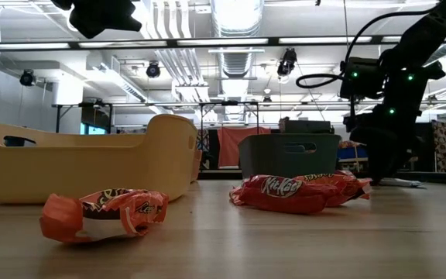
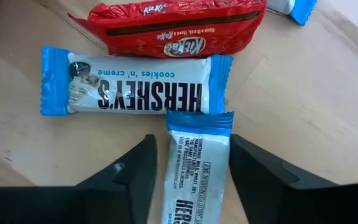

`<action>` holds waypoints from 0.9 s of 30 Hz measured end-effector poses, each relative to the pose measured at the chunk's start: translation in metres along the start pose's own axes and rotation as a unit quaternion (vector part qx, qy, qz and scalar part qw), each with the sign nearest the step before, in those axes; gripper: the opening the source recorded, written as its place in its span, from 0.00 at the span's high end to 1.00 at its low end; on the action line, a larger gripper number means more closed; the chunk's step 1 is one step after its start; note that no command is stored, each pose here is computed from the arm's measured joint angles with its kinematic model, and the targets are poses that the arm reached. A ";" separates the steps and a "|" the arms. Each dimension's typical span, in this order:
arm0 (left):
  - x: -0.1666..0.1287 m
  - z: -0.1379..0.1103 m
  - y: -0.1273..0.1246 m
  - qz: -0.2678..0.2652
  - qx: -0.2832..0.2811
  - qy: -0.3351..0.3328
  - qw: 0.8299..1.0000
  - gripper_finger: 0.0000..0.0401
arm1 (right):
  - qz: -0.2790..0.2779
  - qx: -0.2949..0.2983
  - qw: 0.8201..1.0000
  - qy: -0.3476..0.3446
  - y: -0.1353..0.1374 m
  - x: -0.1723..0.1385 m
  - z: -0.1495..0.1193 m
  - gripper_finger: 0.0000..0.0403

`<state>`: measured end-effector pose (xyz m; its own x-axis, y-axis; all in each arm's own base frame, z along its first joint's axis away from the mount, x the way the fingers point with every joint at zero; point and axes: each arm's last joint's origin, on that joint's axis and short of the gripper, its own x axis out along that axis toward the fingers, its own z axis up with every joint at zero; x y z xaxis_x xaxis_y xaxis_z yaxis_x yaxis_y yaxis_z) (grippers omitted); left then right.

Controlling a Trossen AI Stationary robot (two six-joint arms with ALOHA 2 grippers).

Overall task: Organize candy in baskets
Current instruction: Put the white chocolate into the blue bin

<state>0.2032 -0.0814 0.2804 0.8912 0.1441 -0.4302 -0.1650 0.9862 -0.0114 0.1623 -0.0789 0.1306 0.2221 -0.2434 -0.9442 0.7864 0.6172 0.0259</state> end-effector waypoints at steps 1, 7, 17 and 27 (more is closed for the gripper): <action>0.000 0.000 0.000 0.000 0.000 0.000 1.000 0.62 | -0.002 -0.001 1.000 0.000 0.000 0.000 0.000 0.60; 0.000 0.000 0.000 0.000 0.000 0.000 1.000 0.62 | -0.004 -0.005 1.000 -0.002 0.000 0.000 0.000 0.78; 0.000 0.000 0.000 0.000 0.000 0.000 1.000 0.62 | 0.018 -0.007 1.000 -0.007 0.003 -0.013 0.008 0.82; 0.000 0.000 0.000 0.000 0.000 0.000 1.000 0.62 | 0.072 -0.005 0.996 -0.049 0.009 -0.051 0.024 0.83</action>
<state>0.2032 -0.0815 0.2805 0.8914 0.1440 -0.4298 -0.1647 0.9863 -0.0111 0.1719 -0.0792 0.1868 0.3872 -0.2229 -0.8946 0.7365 0.6585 0.1547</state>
